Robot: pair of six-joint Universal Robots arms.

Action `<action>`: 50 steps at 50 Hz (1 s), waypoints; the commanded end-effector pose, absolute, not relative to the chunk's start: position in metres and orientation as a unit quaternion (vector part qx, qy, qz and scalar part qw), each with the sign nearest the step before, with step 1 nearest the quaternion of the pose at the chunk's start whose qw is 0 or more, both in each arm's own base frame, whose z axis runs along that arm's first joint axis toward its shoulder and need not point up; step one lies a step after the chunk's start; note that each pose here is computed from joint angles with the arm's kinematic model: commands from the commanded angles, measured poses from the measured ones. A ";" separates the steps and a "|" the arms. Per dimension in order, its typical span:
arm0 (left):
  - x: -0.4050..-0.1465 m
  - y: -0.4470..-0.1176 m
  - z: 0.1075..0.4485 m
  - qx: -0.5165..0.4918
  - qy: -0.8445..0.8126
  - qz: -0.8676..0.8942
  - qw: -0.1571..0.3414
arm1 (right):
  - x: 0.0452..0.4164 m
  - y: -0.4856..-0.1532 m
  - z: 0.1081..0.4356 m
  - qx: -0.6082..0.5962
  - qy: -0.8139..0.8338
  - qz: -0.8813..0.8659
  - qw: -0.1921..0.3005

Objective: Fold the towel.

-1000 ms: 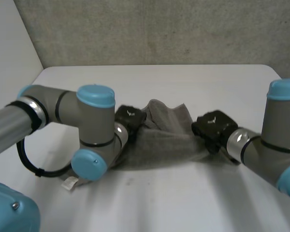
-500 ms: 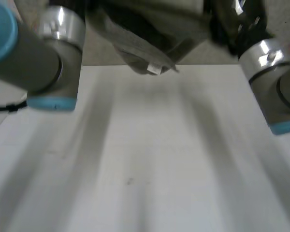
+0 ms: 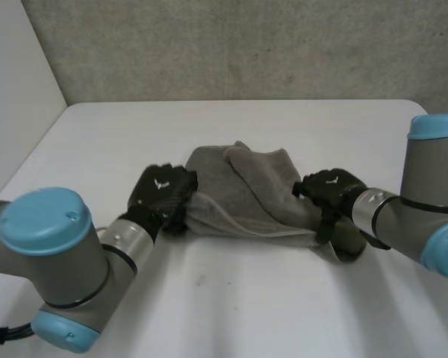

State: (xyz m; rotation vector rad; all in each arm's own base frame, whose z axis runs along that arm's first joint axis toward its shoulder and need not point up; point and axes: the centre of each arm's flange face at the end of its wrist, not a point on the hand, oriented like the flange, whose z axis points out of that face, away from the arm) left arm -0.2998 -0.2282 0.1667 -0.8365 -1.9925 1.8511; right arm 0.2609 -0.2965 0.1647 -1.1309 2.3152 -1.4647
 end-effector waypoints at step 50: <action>-0.277 -0.259 0.278 -0.164 -0.650 0.718 0.187 | 0.284 -0.234 0.131 -0.227 0.823 -0.464 0.235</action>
